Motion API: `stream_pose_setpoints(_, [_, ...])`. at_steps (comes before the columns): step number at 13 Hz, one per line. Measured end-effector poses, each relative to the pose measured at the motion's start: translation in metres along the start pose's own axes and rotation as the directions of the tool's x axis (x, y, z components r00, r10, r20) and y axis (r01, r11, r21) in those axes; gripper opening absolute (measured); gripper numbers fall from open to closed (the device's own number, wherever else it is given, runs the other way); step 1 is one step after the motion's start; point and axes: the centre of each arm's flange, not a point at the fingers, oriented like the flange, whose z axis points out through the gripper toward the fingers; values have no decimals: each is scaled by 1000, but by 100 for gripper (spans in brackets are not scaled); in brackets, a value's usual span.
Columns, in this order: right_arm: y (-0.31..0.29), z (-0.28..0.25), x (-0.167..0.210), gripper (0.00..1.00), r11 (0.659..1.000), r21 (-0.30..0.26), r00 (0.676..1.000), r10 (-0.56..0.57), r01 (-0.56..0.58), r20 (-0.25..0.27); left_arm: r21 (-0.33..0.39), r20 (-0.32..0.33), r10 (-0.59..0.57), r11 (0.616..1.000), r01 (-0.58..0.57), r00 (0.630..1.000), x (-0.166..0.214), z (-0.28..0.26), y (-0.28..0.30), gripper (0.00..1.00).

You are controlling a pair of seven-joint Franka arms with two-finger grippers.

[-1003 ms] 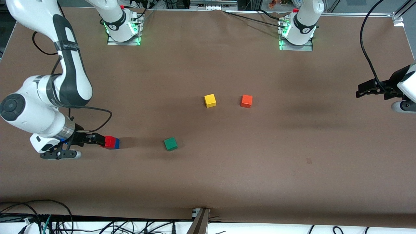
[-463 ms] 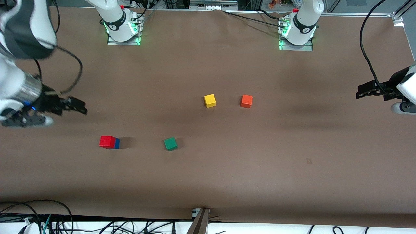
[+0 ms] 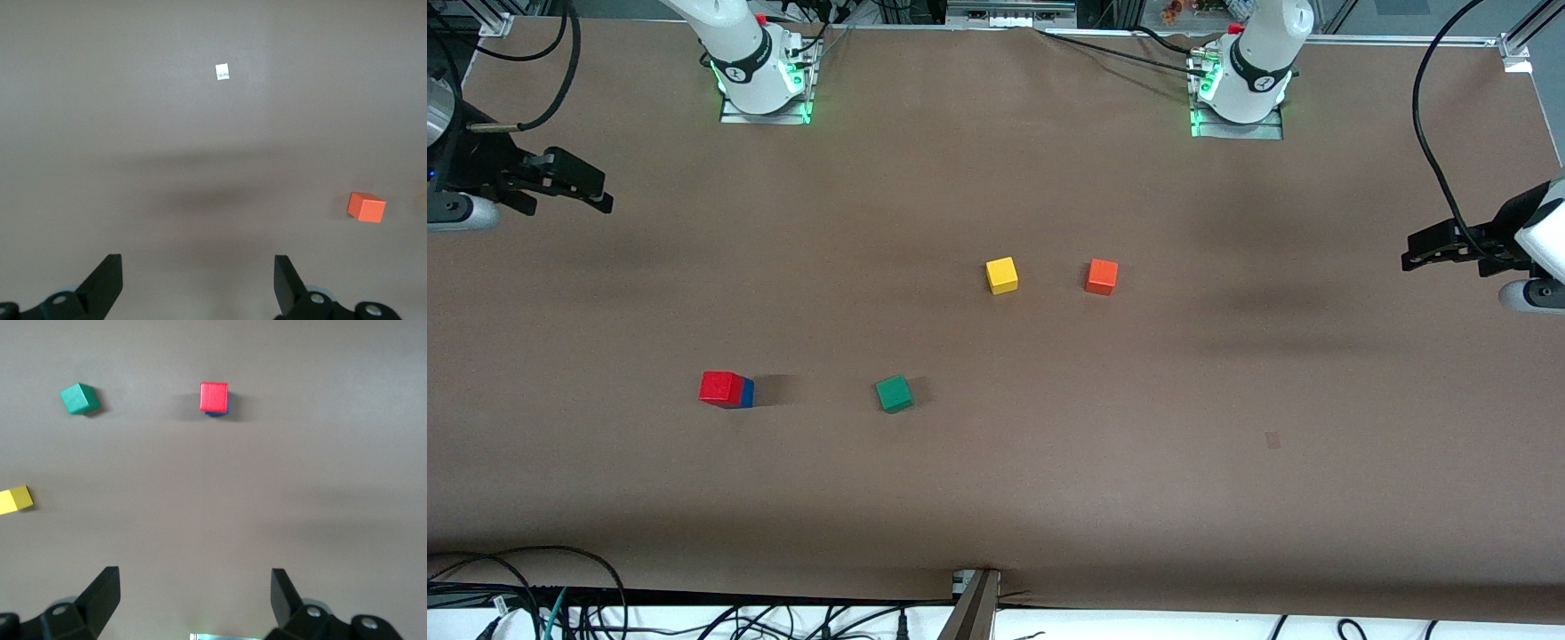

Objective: Pass red block to right arm, stack on blue
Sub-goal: 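Open the right gripper and raise it away from the stack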

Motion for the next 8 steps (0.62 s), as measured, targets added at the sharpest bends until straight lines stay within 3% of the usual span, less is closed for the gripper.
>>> stream_pose_setpoints(3, [-3,13,0,100,1000,-16,1000,-2,3,27,0,0,0,1000,0,1000,0,0,0,100])
stream_pose_setpoints(8, [0,12,1,100,999,-44,1000,-1,2,21,0,0,0,1000,0,1000,0,0,0,100])
